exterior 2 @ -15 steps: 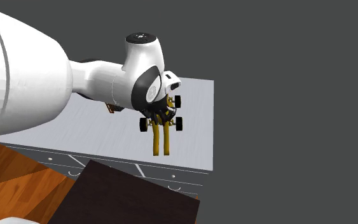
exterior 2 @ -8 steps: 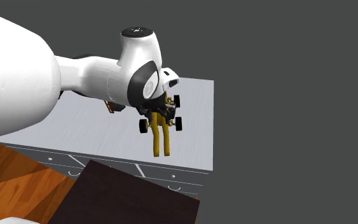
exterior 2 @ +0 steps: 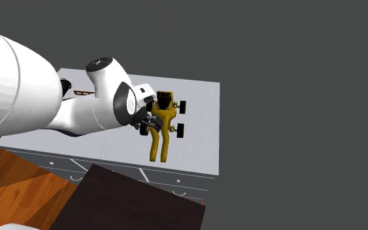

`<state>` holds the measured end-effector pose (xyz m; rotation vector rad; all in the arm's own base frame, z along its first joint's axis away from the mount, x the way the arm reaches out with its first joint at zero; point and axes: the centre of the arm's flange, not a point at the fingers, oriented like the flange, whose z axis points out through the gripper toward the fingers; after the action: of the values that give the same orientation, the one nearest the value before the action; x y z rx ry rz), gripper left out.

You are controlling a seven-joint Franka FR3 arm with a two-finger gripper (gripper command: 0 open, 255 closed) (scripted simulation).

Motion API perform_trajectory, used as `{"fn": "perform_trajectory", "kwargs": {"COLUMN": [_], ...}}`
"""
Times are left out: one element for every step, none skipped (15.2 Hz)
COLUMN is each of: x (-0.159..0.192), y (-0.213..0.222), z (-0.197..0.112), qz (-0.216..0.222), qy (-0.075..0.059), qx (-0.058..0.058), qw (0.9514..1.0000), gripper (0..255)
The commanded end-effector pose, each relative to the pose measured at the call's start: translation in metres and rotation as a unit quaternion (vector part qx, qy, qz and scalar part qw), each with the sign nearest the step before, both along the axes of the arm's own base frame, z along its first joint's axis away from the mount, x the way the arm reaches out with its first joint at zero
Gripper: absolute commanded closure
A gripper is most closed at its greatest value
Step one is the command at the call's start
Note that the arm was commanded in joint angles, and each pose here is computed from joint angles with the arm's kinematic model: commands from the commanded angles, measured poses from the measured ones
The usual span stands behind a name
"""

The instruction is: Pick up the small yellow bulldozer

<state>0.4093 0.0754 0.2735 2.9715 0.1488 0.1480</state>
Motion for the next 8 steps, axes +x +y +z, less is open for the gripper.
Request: {"fn": "perform_trajectory", "kwargs": {"x": [-0.002, -0.002, -0.002, -0.002, -0.002, -0.002, -0.002, -0.002], "y": [0.023, 0.025, 0.025, 0.025, 0.025, 0.025, 0.025, 0.025], "z": [-0.022, -0.024, -0.029, -0.034, -0.039, -0.045, -0.050, -0.055], "qz": [-0.007, -0.007, -0.007, -0.007, -0.007, -0.007, -0.007, -0.007], "qy": [-0.017, -0.018, -0.018, -0.018, -0.018, -0.018, -0.018, -0.018], "qx": [-0.012, -0.013, -0.013, -0.013, -0.013, -0.013, -0.013, -0.013], "qw": [0.9998, 0.9997, 0.9997, 0.9997, 0.9997, 0.9997, 0.9997, 0.9997], "gripper": [0, 0, 0, 0, 0, 0, 0, 0]}}
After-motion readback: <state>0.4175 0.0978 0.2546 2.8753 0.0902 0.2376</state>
